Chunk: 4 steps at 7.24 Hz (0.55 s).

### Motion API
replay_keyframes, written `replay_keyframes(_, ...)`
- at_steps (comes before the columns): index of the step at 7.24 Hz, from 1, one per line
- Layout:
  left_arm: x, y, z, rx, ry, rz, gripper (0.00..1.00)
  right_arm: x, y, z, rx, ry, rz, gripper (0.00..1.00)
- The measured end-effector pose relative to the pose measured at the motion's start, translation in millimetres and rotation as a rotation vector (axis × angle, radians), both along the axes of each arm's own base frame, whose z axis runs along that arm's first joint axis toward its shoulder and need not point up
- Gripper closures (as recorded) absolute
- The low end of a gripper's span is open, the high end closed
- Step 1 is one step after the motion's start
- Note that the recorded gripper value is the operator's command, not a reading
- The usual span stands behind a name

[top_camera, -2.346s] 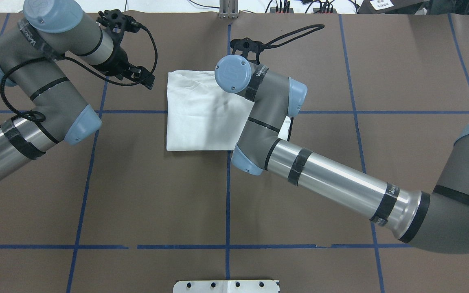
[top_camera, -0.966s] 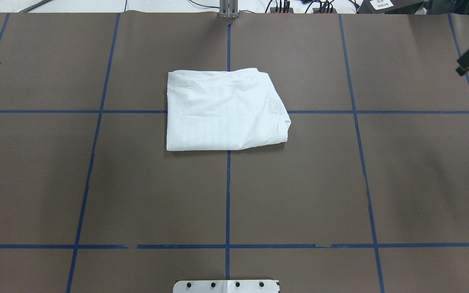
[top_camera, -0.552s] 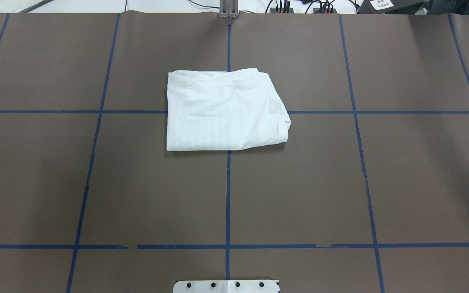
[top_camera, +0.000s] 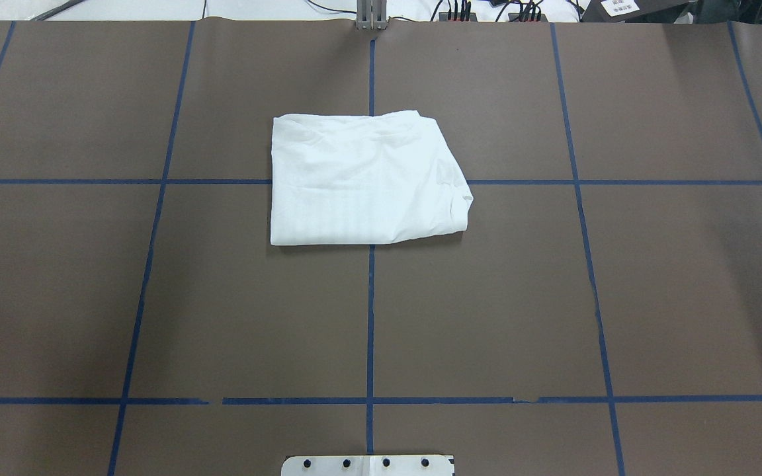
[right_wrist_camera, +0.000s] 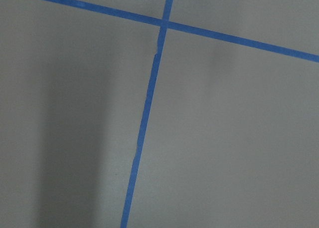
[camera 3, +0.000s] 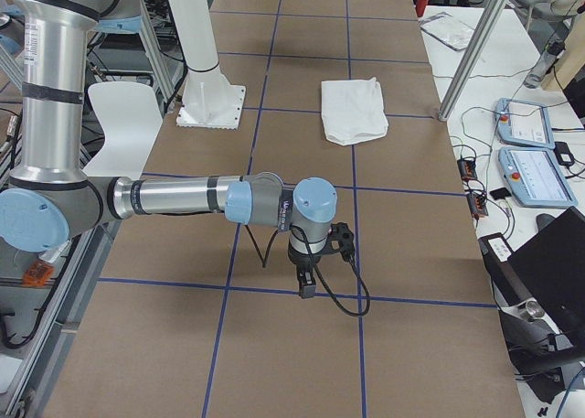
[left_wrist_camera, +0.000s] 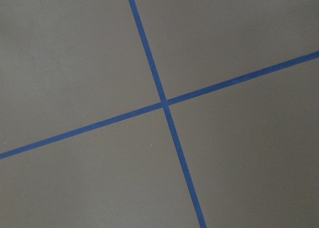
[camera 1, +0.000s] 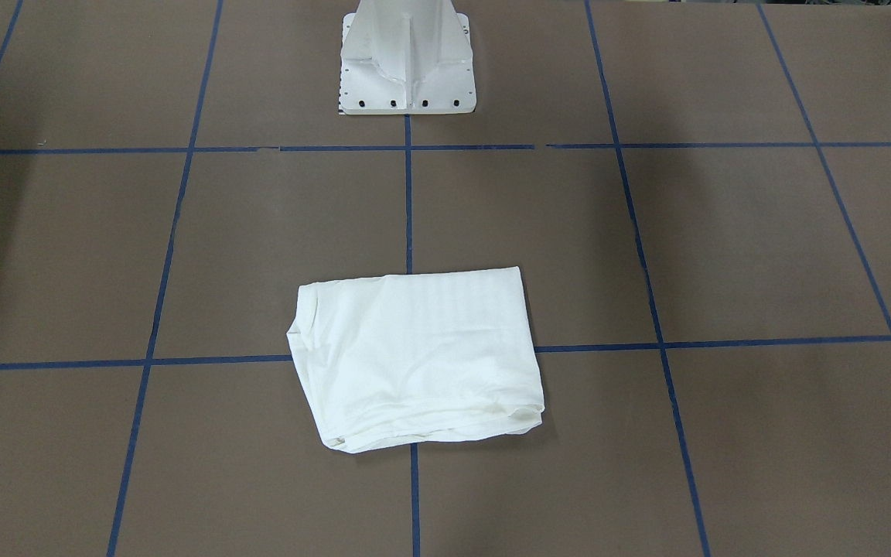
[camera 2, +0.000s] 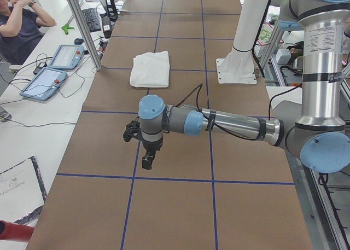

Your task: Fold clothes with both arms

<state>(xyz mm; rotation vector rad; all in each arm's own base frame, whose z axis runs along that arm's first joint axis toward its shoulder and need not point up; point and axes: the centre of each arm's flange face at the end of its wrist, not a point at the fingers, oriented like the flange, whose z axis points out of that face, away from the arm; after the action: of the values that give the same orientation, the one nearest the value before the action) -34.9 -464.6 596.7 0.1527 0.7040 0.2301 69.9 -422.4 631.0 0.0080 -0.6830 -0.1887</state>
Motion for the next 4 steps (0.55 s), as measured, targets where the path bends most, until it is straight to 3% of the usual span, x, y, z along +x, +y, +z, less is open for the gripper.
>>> replay_keyframes(4, 2, 20, 22, -0.069, 0.042, -0.004, 0.00, 1, 1, -3, -0.009, -0.002, 0.022, 0.00)
